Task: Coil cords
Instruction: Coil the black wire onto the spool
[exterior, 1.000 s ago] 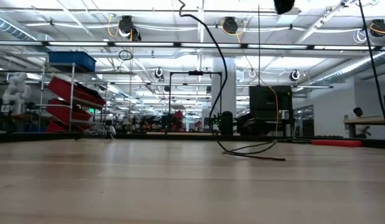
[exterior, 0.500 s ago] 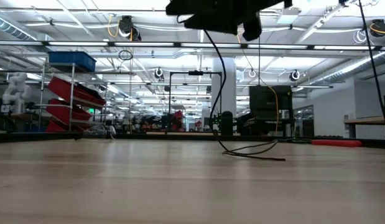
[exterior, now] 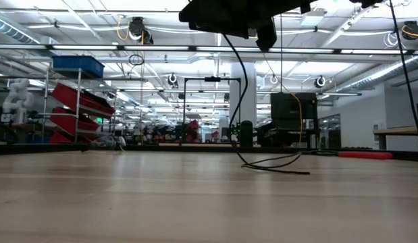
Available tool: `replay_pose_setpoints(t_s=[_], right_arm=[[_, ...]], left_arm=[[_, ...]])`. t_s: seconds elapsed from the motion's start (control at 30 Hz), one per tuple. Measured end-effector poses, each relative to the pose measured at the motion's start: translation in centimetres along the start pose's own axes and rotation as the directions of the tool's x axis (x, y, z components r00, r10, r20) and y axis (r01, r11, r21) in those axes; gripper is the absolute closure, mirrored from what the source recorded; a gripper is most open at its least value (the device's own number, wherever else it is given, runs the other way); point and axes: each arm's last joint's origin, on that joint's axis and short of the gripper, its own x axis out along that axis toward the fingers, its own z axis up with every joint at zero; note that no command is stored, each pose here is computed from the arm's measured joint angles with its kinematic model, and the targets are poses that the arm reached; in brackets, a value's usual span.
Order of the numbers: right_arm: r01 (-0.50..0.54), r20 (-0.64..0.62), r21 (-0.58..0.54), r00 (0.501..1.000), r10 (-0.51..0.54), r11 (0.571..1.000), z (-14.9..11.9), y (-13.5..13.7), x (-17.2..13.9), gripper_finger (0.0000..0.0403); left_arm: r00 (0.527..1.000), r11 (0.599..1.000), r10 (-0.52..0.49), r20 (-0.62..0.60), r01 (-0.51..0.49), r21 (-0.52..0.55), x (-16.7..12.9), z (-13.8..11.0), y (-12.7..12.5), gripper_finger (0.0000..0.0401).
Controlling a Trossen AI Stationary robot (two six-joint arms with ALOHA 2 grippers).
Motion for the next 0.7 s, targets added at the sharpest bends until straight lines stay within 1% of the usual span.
replay_pose_setpoints(t_s=[0.17, 0.23, 0.47, 0.57, 0.7], right_arm=[[-0.018, 0.032, 0.002, 0.999, 0.018, 1.0, 0.4, 0.6, -0.6, 0.0386], [-0.027, 0.044, -0.007, 0.999, 0.027, 1.0, 0.5, 0.9, -1.0, 0.0397], [-0.052, 0.046, -0.001, 0.998, 0.052, 0.999, 0.5, 1.5, -1.7, 0.0401], [-0.053, 0.046, -0.005, 0.998, 0.054, 0.999, 0.5, 1.5, -1.8, 0.0401], [-0.012, 0.04, -0.044, 0.999, 0.013, 0.999, 0.4, 1.5, -2.0, 0.0387]], left_arm=[[1.0, 1.0, 0.015, -0.006, -0.015, -0.001, 0.0, 0.0, 0.0, 0.0399], [1.0, 1.0, 0.025, -0.017, -0.025, -0.003, -0.1, -0.1, 0.0, 0.0399], [0.997, 0.998, 0.065, -0.04, -0.065, -0.006, -0.2, -0.1, 0.1, 0.0399], [0.997, 0.998, 0.067, -0.04, -0.068, -0.006, -0.2, -0.1, 0.1, 0.0399], [0.997, 0.998, 0.069, -0.032, -0.069, -0.003, -0.4, 0.0, 0.1, 0.0399]])
